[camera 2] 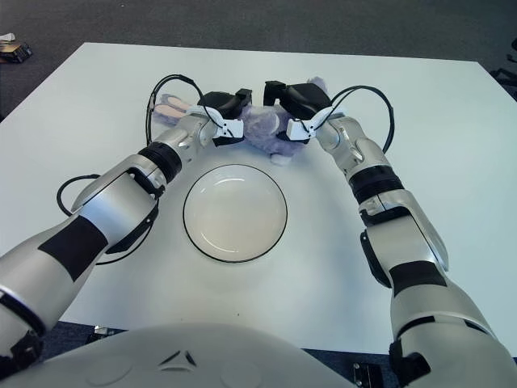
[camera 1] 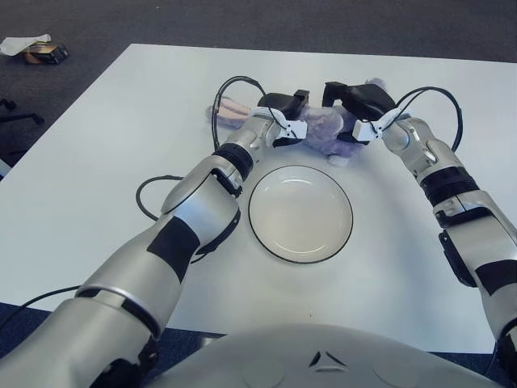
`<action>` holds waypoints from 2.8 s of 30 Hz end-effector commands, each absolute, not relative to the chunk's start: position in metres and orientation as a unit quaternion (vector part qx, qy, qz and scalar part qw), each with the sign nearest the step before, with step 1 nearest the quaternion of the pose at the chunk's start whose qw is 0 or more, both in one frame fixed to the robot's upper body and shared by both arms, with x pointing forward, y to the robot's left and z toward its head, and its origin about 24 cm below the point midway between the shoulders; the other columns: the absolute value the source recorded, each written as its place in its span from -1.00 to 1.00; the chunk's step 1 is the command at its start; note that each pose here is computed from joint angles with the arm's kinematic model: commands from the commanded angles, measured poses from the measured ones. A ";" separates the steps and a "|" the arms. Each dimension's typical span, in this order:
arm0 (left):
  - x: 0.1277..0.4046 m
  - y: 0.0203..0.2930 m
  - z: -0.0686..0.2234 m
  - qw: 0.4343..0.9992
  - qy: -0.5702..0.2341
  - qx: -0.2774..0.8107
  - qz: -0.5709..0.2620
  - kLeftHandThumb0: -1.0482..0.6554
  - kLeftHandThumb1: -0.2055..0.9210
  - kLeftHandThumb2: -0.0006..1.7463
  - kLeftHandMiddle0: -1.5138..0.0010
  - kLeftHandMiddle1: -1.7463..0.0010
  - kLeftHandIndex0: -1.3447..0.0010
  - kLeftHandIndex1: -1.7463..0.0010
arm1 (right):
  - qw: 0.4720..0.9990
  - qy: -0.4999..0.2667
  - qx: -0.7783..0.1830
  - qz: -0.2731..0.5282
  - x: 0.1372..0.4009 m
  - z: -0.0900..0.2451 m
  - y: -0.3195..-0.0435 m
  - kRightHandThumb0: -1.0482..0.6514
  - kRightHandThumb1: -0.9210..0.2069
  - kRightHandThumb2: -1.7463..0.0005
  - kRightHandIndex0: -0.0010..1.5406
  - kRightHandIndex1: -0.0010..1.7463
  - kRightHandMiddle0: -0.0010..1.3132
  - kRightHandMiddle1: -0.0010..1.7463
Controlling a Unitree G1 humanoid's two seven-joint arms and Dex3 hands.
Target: Put the doll into the plate.
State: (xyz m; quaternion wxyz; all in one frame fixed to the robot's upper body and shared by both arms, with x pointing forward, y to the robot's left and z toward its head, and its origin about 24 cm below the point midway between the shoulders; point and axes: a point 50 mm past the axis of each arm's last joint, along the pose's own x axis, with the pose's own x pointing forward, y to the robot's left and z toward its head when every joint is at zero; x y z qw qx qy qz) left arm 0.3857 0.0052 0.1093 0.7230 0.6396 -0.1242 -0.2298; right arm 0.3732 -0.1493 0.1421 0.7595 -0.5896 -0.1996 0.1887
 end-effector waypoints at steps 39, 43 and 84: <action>0.393 0.065 0.095 0.786 -0.107 0.587 -0.159 0.23 -0.87 1.00 -0.33 -0.74 -0.10 -1.00 | 0.947 -0.080 -0.310 -0.039 0.337 0.207 -0.240 0.22 -0.35 -0.20 -0.56 1.00 -0.51 1.00; 0.392 0.066 0.093 0.787 -0.116 0.586 -0.156 0.23 -0.86 1.00 -0.32 -0.77 -0.09 -1.00 | 0.963 -0.067 -0.251 -0.069 0.339 0.215 -0.253 0.22 -0.50 -0.07 -0.50 0.95 -0.72 1.00; 0.387 0.087 0.113 0.820 -0.211 0.523 -0.098 0.23 -0.68 0.95 -0.13 -0.97 0.02 -1.00 | 0.979 0.110 -0.079 -0.151 0.354 0.099 -0.298 -0.19 -1.00 0.40 -0.56 0.91 -0.70 1.00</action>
